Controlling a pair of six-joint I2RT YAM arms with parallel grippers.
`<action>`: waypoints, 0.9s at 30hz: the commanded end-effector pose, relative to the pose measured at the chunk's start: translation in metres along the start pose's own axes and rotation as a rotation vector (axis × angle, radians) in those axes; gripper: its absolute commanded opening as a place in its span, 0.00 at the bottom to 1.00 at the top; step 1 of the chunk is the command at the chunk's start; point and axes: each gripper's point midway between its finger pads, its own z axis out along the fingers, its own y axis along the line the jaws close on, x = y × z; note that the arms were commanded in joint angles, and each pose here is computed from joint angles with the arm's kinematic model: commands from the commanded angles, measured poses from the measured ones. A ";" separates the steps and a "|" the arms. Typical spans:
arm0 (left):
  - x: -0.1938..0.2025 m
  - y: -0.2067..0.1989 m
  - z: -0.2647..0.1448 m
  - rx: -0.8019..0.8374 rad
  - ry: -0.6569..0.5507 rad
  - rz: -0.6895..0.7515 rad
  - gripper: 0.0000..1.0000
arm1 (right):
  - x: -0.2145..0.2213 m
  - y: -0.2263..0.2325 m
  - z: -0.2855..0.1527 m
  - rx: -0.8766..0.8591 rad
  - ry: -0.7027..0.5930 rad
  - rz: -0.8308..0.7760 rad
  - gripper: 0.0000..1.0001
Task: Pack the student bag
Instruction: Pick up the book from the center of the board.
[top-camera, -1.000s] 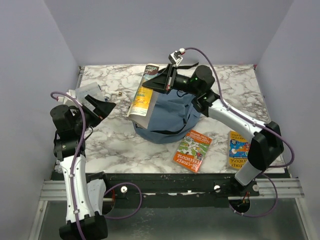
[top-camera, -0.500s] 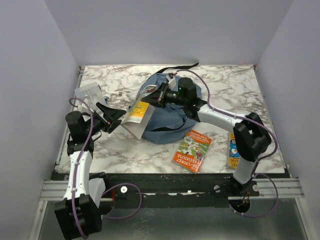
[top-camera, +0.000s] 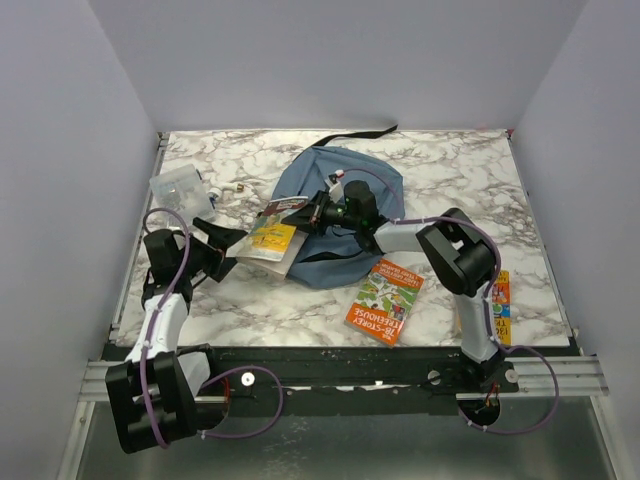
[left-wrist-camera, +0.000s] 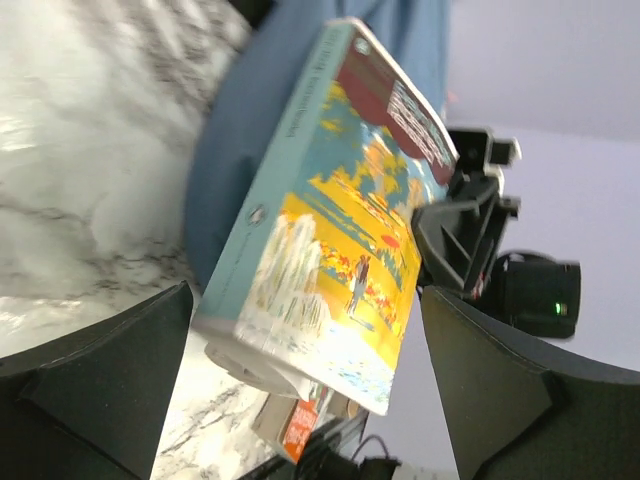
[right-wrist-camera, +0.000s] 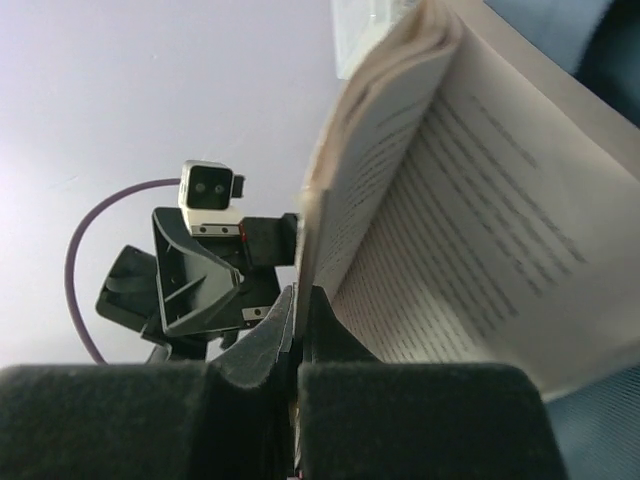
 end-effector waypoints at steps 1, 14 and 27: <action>-0.024 0.047 -0.009 -0.283 -0.144 -0.028 0.98 | -0.009 -0.014 -0.004 -0.024 -0.027 -0.008 0.01; 0.022 0.019 0.026 -0.032 0.138 -0.157 0.98 | -0.009 -0.043 -0.006 -0.005 -0.018 0.059 0.02; 0.010 0.010 0.031 0.068 -0.276 0.001 0.93 | -0.017 -0.038 -0.011 -0.027 -0.082 0.127 0.04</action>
